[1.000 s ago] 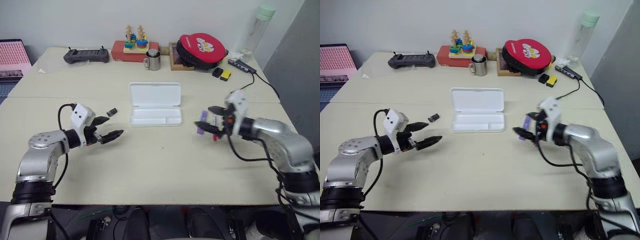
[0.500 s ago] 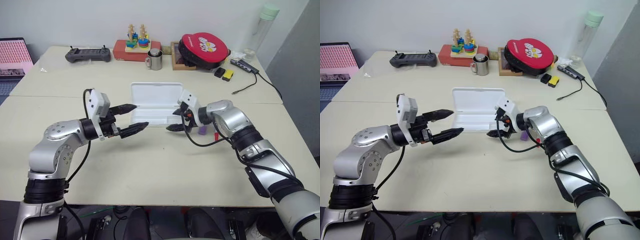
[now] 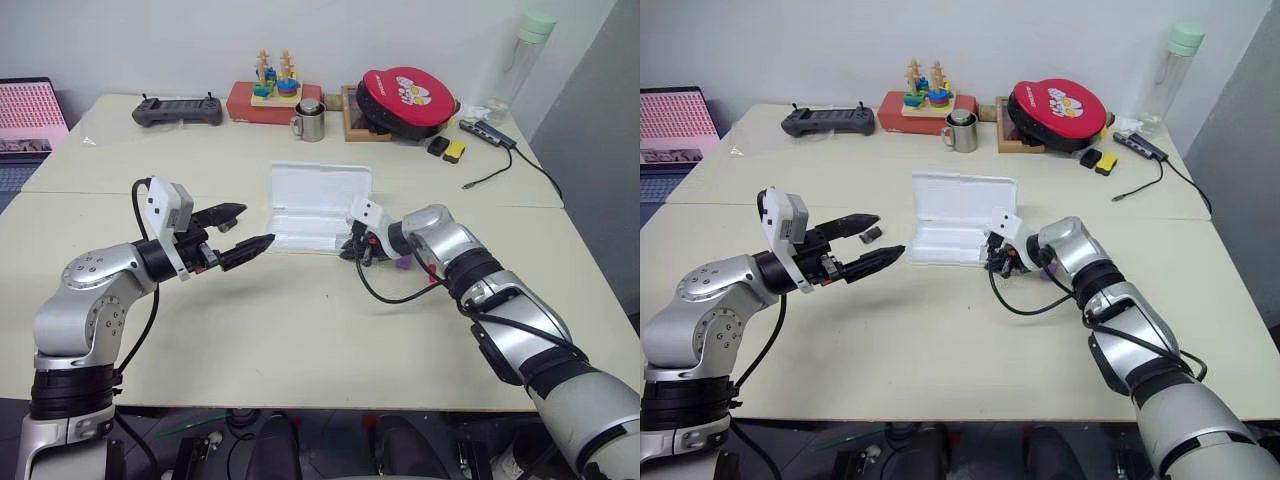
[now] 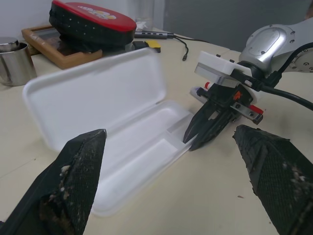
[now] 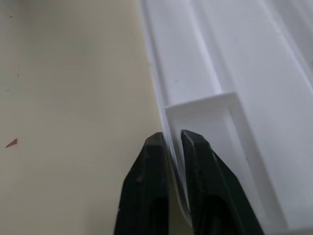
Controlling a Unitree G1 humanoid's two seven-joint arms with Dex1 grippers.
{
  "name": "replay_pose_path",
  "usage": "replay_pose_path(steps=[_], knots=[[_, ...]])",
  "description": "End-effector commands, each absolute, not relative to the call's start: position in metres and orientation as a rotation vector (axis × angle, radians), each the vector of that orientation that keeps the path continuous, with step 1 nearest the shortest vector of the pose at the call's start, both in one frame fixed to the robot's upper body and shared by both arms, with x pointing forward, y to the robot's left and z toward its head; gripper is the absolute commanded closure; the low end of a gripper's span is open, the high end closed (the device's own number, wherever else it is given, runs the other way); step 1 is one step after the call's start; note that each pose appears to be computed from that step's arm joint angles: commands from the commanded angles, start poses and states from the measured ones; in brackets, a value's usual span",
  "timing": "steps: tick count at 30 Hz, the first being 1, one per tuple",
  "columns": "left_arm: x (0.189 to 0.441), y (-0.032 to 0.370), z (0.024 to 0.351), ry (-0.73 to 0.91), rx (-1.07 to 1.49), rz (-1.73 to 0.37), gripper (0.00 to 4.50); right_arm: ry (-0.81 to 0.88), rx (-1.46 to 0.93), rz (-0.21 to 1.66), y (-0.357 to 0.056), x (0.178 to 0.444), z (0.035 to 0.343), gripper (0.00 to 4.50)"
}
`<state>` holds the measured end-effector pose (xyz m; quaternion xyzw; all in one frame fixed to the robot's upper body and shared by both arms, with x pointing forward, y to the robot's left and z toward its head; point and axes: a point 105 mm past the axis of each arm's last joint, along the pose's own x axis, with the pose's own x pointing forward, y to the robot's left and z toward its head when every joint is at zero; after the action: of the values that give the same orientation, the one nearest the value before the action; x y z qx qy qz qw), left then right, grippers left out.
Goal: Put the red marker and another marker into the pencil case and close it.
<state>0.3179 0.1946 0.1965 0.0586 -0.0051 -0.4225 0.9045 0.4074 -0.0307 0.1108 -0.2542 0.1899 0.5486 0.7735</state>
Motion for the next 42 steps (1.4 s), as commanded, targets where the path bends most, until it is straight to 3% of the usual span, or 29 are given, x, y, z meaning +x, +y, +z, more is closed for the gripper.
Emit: replay_pose_path(steps=[1, 7, 16, 20, 24, 27, 28, 33, 38, 40, 42], knots=[[0.315, 0.198, 0.215, -0.071, 0.151, -0.867, 0.0, 0.365, -0.558, 1.186, -0.029, 0.412, 0.125, 4.43], [0.309, 0.203, 0.212, -0.031, 0.185, -0.888, 0.0, 0.271, -0.541, 1.333, -0.022, 0.393, 0.136, 4.43], [0.301, 0.205, 0.205, 0.023, 0.24, -0.916, 0.0, 0.271, -0.582, 1.494, -0.016, 0.343, 0.111, 4.43], [0.302, 0.201, 0.205, 0.024, 0.243, -0.927, 0.0, 0.277, -0.59, 1.498, -0.014, 0.338, 0.107, 4.43], [0.303, 0.195, 0.205, 0.024, 0.243, -0.953, 0.0, 0.236, -0.555, 1.478, -0.013, 0.34, 0.12, 3.78], [0.302, 0.184, 0.204, 0.026, 0.238, -0.996, 0.0, 0.158, -0.507, 1.431, -0.014, 0.343, 0.141, 3.09], [0.302, 0.182, 0.203, 0.026, 0.238, -1.003, 0.0, 0.14, -0.499, 1.417, -0.015, 0.344, 0.146, 2.68], [0.304, 0.168, 0.205, 0.015, 0.233, -1.054, 0.0, 0.012, -0.347, 1.311, -0.039, 0.334, 0.188, 1.65], [0.306, 0.146, 0.206, -0.004, 0.21, -1.13, 0.0, 0.0, -0.244, 1.021, -0.088, 0.337, 0.195, 0.43], [0.307, 0.132, 0.205, -0.011, 0.203, -1.175, 0.0, 0.042, -0.191, 0.786, -0.118, 0.348, 0.186, 0.02], [0.309, 0.12, 0.204, -0.017, 0.198, -1.216, 0.0, 0.075, -0.166, 0.576, -0.144, 0.357, 0.176, 0.02]])
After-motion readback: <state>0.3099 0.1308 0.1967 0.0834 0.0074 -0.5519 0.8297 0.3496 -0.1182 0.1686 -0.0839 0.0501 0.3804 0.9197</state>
